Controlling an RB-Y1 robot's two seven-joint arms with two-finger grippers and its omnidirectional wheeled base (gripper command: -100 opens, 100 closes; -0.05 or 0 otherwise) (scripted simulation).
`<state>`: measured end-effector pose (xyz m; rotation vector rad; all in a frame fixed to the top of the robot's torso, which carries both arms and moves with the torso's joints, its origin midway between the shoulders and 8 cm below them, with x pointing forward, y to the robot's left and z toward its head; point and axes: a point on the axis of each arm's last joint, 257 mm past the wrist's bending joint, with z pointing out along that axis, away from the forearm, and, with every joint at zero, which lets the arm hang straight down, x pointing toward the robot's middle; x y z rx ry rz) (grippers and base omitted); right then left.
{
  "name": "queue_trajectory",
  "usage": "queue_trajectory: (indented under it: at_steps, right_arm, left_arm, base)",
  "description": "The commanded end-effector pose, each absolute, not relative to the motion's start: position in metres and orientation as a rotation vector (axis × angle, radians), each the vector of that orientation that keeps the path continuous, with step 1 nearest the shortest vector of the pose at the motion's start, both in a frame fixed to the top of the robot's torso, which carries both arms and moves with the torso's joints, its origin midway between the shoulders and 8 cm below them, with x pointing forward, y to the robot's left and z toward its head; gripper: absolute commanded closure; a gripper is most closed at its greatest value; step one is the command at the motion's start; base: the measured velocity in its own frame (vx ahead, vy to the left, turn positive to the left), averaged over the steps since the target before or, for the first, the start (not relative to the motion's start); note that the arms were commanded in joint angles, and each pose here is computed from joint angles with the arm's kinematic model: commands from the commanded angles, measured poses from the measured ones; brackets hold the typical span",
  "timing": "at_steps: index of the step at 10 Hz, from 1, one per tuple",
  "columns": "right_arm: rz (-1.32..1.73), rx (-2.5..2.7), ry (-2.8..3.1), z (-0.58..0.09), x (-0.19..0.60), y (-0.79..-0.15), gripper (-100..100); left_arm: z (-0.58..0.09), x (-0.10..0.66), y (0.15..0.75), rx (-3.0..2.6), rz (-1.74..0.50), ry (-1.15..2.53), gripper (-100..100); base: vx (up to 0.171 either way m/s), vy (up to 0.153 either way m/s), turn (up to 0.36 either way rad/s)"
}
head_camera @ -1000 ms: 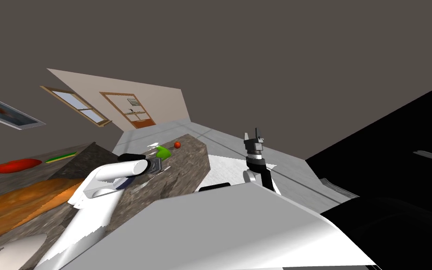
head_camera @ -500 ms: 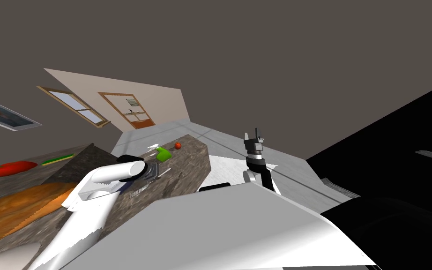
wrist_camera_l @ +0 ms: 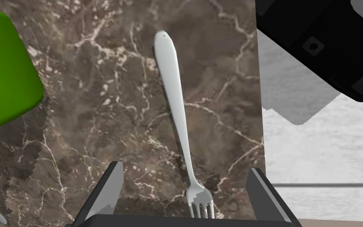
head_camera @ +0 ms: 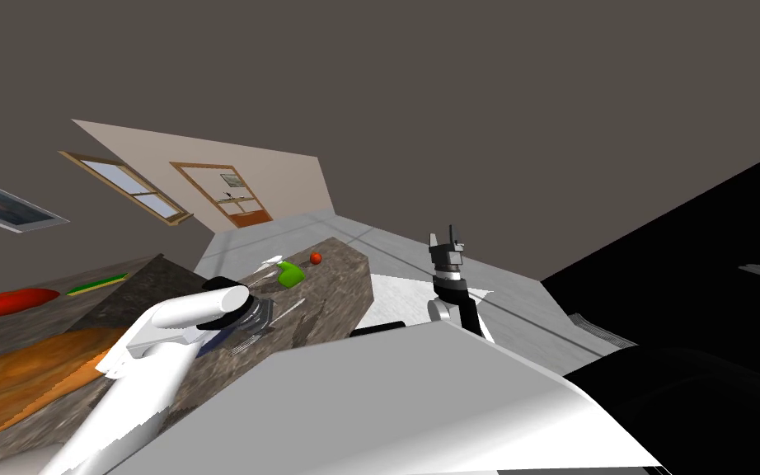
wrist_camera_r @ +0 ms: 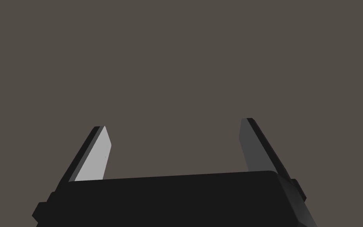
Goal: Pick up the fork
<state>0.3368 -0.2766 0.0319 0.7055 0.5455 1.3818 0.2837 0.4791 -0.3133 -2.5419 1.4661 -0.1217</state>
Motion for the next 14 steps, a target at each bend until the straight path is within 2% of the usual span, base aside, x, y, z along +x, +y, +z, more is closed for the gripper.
queue_trajectory:
  at_steps: [1, 5, 8, 9, 10, 14]
  right_arm:
    - [1.382, 0.705, 0.546, 0.032, 0.337, -0.277, 0]
    - [1.382, 0.705, 0.546, 0.032, 0.337, -0.277, 0]
    - [1.382, 0.706, 0.545, 0.032, 0.337, -0.277, 0]
    - [1.382, 0.706, 0.545, 0.032, 0.337, -0.277, 0]
    - [1.382, 0.706, 0.545, 0.032, 0.337, -0.277, 0]
    - [1.382, 0.706, 0.545, 0.032, 0.337, -0.277, 0]
  left_arm:
    - [-0.322, 0.265, 0.479, -2.600, -0.060, 1.468, -100]
    - [-0.332, 0.230, 0.477, -2.706, 0.063, 1.473, -100]
    - [-0.334, 0.222, 0.477, -2.729, 0.093, 1.476, -100]
    - [-0.334, 0.221, 0.477, -2.732, 0.098, 1.476, 0]
    - [-0.344, 0.222, 0.478, -2.734, 0.097, 1.473, -100]
    - [-0.355, 0.222, 0.480, -2.738, 0.101, 1.470, -100]
  base:
    - [0.034, 0.060, -0.001]
    - [0.038, 0.071, -0.003]
    - [0.000, 0.004, -0.004]
    - [0.000, 0.000, 0.000]
    - [-0.007, 0.000, -0.016]
    - [-0.010, -0.001, -0.010]
